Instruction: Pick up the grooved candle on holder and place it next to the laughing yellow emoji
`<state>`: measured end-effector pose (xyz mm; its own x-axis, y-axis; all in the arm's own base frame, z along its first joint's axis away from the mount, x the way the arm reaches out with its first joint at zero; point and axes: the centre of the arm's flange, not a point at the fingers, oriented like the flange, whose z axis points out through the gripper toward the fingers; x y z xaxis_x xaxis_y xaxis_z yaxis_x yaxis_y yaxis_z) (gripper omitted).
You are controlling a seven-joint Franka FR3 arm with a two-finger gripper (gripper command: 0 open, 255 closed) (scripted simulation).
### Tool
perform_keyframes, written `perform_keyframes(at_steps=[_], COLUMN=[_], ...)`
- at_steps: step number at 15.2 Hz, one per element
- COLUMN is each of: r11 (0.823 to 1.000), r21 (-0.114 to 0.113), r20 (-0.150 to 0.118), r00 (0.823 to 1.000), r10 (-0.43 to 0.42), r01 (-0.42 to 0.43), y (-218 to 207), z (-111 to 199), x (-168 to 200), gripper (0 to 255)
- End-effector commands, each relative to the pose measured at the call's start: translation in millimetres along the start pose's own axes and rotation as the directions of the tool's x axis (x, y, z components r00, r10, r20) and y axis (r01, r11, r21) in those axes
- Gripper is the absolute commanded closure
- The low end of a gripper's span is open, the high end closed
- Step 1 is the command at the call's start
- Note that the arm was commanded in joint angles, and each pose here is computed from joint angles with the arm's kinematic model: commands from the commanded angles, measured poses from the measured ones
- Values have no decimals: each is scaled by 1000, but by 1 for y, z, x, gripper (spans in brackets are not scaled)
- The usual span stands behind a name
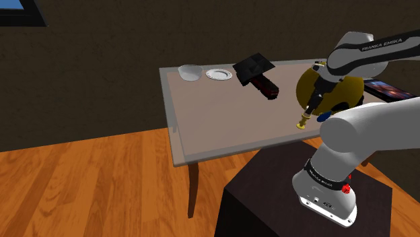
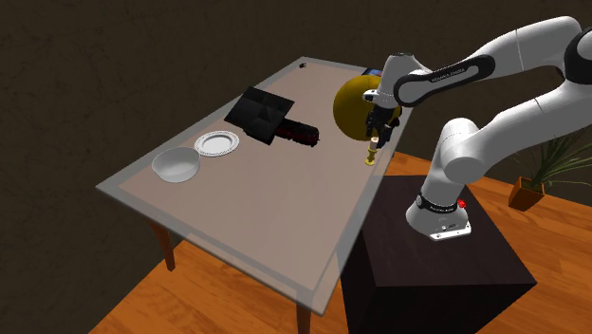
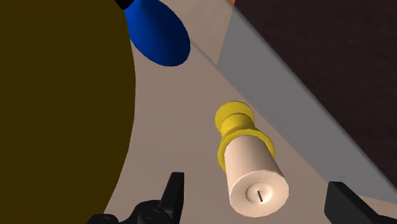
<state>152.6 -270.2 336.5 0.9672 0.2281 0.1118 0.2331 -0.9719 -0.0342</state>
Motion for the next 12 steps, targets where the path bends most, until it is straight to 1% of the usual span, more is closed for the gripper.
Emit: perform_keyframes(at_steps=[1,4,12], r11=[1000,1000,1000], r21=[-3,-3,-3], r20=[0,0,0], r00=[1000,1000,1000], r10=[4,4,4], r01=[-4,-4,-4], y=[2,2,2], z=[-14,-51,-51], x=[-2,-2,-2], gripper=[0,0,0])
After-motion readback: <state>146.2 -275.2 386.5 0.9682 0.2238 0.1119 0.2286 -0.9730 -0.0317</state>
